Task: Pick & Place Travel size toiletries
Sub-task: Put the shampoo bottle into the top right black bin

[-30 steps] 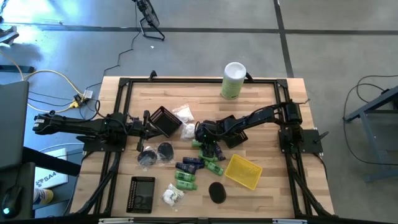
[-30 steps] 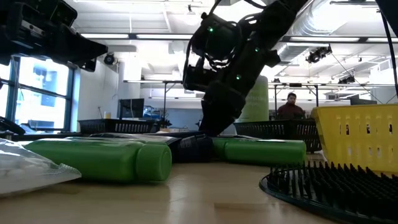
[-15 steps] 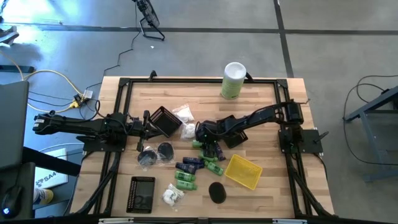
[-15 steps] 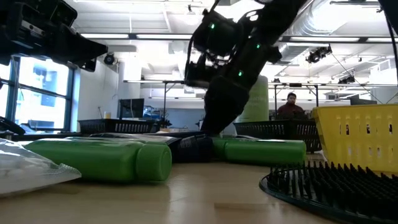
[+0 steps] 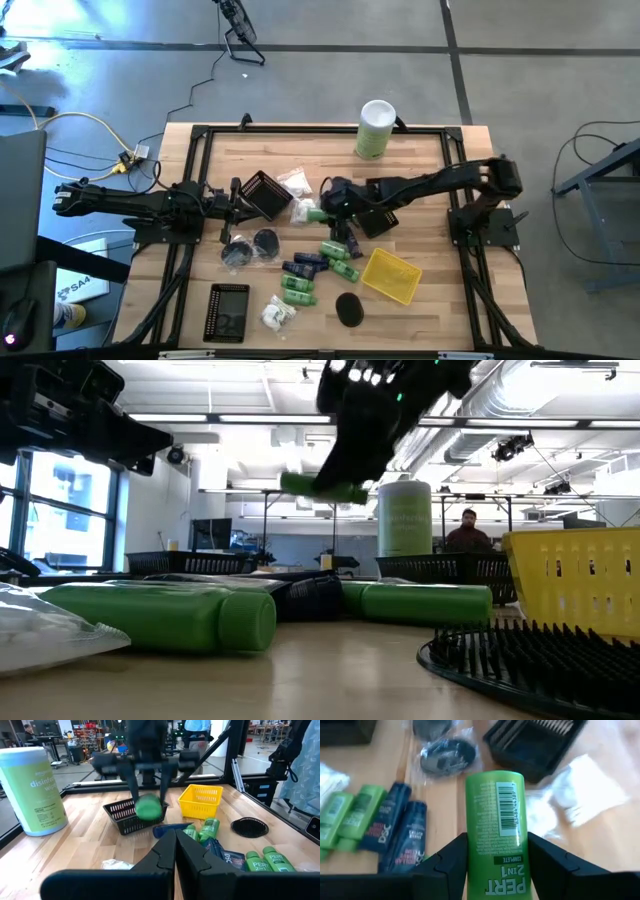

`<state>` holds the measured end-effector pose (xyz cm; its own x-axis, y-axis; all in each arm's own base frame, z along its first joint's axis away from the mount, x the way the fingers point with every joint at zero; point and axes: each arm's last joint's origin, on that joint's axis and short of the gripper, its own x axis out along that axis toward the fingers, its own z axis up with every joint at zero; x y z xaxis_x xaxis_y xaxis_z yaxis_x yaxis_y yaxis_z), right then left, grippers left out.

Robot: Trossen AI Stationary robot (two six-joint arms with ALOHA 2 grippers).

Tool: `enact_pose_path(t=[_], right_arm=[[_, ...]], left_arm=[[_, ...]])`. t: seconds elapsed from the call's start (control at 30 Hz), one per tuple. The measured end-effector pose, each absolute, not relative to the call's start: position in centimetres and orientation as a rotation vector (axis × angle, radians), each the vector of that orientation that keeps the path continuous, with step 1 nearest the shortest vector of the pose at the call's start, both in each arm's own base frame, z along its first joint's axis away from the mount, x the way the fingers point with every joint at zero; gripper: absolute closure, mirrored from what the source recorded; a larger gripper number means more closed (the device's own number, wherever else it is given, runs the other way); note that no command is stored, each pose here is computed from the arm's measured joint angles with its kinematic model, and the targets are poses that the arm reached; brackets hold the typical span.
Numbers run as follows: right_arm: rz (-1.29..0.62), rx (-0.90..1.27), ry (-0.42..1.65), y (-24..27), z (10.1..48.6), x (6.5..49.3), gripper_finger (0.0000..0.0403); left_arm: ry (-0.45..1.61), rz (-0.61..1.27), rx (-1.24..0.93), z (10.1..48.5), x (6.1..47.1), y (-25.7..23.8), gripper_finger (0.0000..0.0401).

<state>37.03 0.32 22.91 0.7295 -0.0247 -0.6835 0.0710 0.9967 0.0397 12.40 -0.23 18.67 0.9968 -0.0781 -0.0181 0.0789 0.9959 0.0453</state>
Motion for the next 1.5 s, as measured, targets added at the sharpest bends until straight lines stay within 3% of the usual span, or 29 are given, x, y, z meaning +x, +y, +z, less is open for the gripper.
enact_pose_path(t=[0.33, 0.63, 1.23, 1.5], right_arm=[[-0.16, 0.081, 0.666, -0.2, 28.1, 33.7, 0.0232], [-0.202, 0.138, 0.723, 0.0, 30.1, 30.6, 0.0232], [-0.415, 0.132, 0.907, 1.2, 29.7, 27.3, 0.0231], [-0.412, 0.146, 0.88, 1.2, 25.7, 27.0, 0.0231]], left_arm=[[0.016, -0.079, 0.046, 18.7, 12.4, -0.2, 0.04], [0.017, -0.079, 0.046, 18.7, 12.4, -0.2, 0.04], [0.011, -0.078, 0.046, 18.7, 12.4, -0.2, 0.04], [0.011, -0.078, 0.046, 18.7, 12.4, -0.2, 0.04]])
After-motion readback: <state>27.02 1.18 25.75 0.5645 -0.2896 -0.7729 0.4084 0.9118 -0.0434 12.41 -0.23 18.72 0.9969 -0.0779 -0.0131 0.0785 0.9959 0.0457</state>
